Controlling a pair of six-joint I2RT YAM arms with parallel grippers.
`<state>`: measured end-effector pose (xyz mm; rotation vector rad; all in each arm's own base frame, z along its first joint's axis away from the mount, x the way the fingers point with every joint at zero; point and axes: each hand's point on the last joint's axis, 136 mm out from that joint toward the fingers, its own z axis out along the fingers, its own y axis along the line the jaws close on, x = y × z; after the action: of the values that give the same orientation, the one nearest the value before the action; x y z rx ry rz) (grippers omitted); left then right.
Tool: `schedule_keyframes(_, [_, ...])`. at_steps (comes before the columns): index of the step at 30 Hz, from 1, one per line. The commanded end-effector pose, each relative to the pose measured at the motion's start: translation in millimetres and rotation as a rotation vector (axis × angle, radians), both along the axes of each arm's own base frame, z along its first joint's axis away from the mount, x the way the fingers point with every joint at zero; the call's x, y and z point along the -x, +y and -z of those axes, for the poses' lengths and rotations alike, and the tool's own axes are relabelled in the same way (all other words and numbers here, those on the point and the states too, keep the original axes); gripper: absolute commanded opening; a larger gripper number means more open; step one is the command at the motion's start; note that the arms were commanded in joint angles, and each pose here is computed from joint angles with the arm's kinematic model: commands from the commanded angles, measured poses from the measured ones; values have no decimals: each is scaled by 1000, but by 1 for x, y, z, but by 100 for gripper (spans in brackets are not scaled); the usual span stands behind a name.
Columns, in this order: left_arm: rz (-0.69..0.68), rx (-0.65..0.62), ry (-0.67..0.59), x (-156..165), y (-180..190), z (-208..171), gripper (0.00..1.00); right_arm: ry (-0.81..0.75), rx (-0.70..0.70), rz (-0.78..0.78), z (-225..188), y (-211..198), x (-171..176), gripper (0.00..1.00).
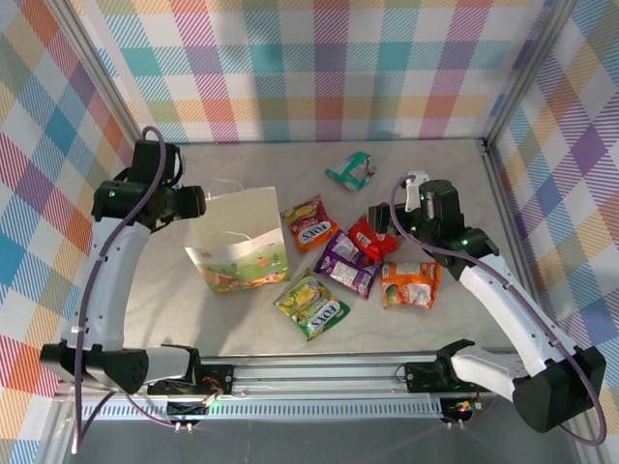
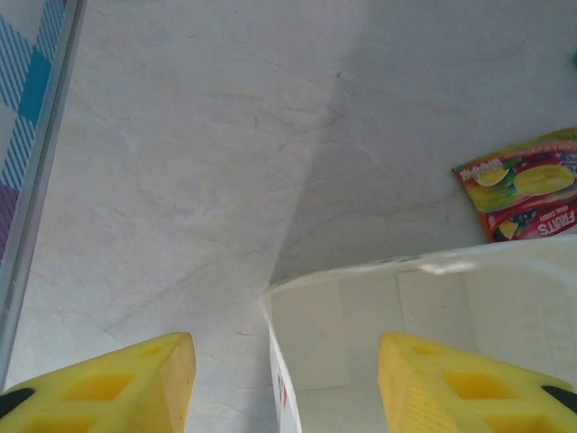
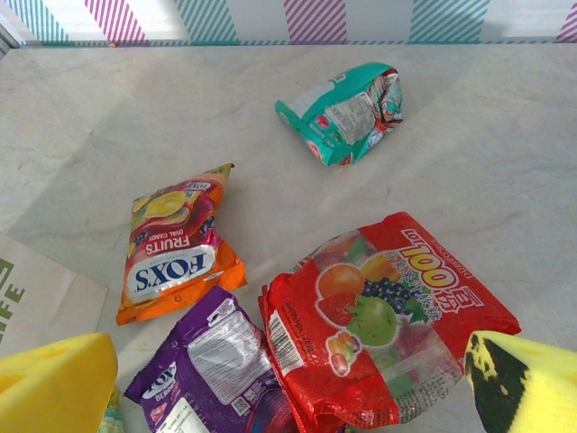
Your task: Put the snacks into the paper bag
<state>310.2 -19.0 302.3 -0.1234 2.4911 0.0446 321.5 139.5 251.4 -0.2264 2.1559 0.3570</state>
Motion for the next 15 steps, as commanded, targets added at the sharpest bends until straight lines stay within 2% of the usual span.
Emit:
schedule_keyframes(1, [122, -86, 49, 1, -6, 2, 57, -17, 6, 0, -10, 1, 0, 99])
schedule_keyframes(5, [162, -153, 40, -4, -3, 2, 60, -17, 20, 8, -10, -2, 1, 99])
schedule_keyframes(12, [343, -134, -1, -10, -31, -2, 67, -9, 7, 20, -10, 0, -3, 99])
schedule_keyframes(15, [374, -141, -21, -18, -35, -5, 71, -1, 2, 18, -8, 1, -4, 99])
